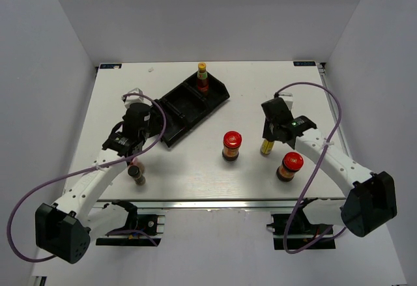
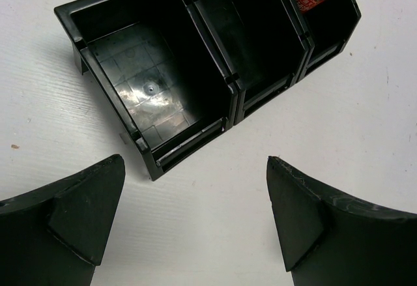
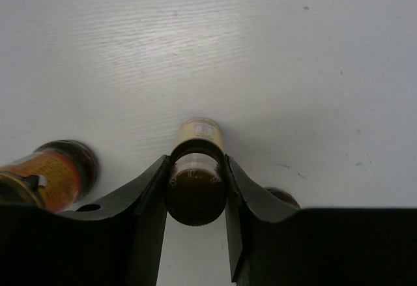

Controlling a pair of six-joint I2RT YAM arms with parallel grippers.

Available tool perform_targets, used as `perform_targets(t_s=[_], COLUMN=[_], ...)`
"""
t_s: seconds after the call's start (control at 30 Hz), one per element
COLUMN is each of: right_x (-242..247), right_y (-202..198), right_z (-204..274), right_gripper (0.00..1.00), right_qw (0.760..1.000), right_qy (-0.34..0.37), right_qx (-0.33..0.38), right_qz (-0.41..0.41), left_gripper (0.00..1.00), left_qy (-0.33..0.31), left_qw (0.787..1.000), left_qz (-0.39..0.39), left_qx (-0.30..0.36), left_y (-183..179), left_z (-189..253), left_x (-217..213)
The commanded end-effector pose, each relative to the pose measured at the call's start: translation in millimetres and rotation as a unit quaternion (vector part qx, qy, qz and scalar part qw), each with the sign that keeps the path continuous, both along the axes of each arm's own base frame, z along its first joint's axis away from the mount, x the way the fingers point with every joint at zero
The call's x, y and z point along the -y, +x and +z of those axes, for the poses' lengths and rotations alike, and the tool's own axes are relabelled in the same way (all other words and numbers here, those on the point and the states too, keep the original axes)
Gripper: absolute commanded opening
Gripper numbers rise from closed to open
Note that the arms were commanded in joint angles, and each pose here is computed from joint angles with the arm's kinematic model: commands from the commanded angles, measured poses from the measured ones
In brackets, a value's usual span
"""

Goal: Organize the condiment bottles

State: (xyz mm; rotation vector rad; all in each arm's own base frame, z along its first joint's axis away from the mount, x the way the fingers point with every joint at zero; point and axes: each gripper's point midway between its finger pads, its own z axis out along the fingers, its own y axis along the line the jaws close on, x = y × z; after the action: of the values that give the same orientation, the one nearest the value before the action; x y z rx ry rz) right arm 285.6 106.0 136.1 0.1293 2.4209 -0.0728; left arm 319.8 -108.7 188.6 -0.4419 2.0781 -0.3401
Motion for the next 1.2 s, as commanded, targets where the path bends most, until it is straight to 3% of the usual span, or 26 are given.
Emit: perform_targets(t_s=[0.0,0.3,0.43,0.8,1.17], right_x=[-32.0,-106.7,-143.5,-201.1,-218.7], right_y=[41.3,103.4,129.3,204.4,237.4], right_z=[50.5,136.3,146.0,137.4,106.0], right_gripper=[0.08,0.06,0.05,0.06,0.07], right_qw=[0.994,0.958,0.947,0.938,0.932], right_qy=[0.05,0.115,0.123,0.109,0.089], right_qx=[0.085,0.195,0.2,0.189,0.215], right_qz=[0.047,0.173,0.222,0.268,0.279], left_gripper=[0.98,0.98,0.98,0.98,0.98], left_qy=[0.002,0.032,0.036,0.038,0.047], left_qw=[1.0,0.999,0.999,0.999,0.999], left_qz=[-0.003,0.006,0.012,0.015,0.015], left_qx=[0.018,0.008,0.019,0.021,0.019], left_y=[7.3,22.0,24.6,30.2,33.0], left_z=[10.4,6.4,11.0,16.7,11.7], left_x=[1.6,-0.9,-3.9,-3.4,-4.2])
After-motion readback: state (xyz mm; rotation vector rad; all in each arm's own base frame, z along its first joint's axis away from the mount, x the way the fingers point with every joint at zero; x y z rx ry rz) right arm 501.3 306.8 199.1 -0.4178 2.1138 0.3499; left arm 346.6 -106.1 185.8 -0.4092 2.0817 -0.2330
